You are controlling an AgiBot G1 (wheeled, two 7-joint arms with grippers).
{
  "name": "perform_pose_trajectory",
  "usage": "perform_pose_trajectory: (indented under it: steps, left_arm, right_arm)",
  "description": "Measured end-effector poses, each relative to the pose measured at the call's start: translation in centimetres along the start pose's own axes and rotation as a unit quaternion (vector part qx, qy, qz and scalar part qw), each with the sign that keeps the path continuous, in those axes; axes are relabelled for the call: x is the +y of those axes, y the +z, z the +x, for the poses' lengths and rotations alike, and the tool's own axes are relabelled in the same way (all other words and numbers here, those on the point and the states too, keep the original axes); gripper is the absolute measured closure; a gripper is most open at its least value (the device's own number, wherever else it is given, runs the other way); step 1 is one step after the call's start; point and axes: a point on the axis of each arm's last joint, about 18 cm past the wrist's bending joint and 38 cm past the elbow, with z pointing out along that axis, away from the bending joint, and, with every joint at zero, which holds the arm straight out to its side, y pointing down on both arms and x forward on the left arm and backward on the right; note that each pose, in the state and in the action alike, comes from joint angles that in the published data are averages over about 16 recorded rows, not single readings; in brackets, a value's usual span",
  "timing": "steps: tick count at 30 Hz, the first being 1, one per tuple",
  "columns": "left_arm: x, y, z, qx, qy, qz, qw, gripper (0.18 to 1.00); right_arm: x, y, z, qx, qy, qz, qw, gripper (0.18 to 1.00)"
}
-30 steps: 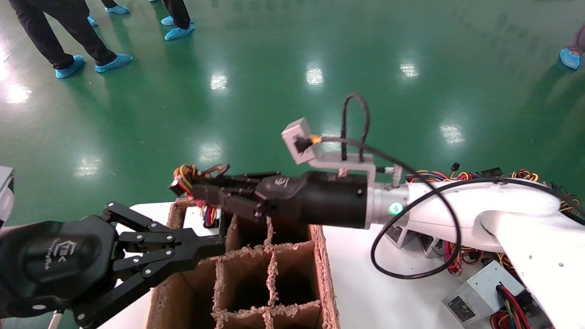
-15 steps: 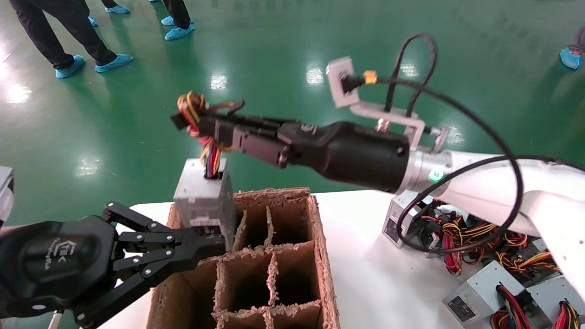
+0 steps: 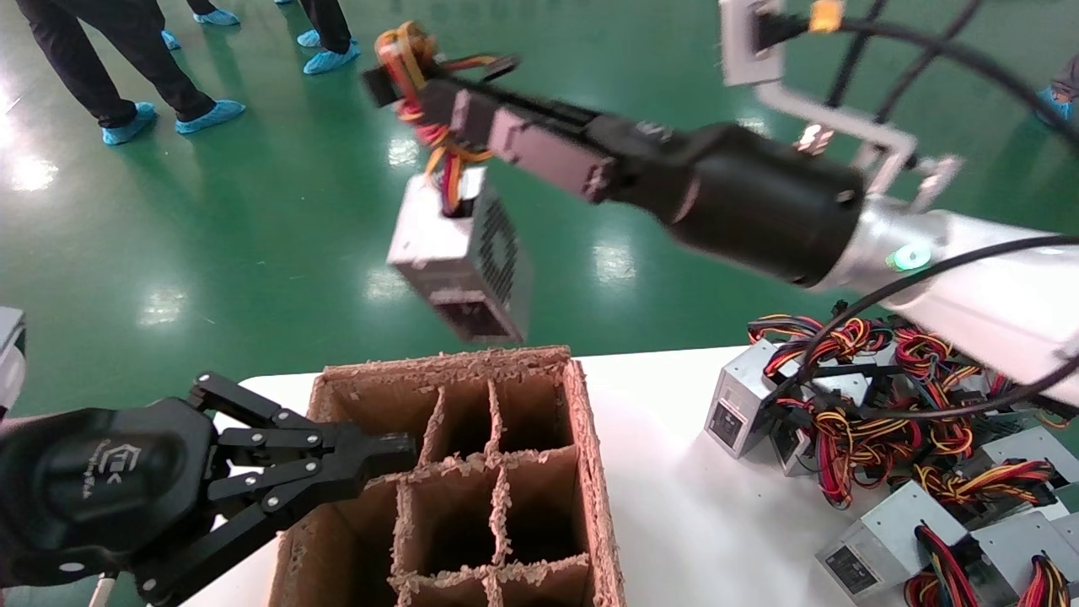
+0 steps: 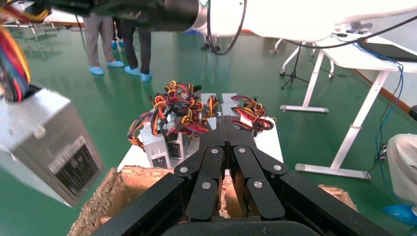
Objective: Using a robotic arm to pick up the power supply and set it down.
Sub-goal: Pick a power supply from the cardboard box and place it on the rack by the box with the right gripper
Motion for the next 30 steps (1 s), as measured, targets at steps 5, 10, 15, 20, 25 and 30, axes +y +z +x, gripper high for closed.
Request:
perform_pose_trajectory:
  steps: [5, 10, 15, 20, 25, 30]
  left_arm:
    - [0.0, 0.0, 0.0, 0.0, 0.0, 0.0, 1.0, 0.993]
    - [0.0, 0.0, 0.0, 0.0, 0.0, 0.0, 1.0, 0.993]
    - [0.0, 0.0, 0.0, 0.0, 0.0, 0.0, 1.0, 0.993]
    - [0.0, 0.0, 0.0, 0.0, 0.0, 0.0, 1.0, 0.993]
    - [0.0, 0.0, 0.0, 0.0, 0.0, 0.0, 1.0, 0.993]
    - [0.0, 0.0, 0.0, 0.0, 0.0, 0.0, 1.0, 0.993]
  right_arm:
    - [-1.6, -2.7, 0.1, 0.036, -0.018, 0.005, 0.999, 0.872]
    - [-2.2, -6.1, 0.1, 0.077, -0.025, 0.005, 0.997, 0.873]
    - [-1.9, -9.9, -0.1, 0.116, -0.02, -0.001, 0.993, 0.873]
    - [-1.0, -13.6, -0.7, 0.153, -0.007, -0.015, 0.988, 0.874]
    - [0.5, -16.7, -1.4, 0.183, 0.01, -0.034, 0.982, 0.874]
    - [2.6, -19.3, -2.0, 0.207, 0.031, -0.056, 0.976, 0.874]
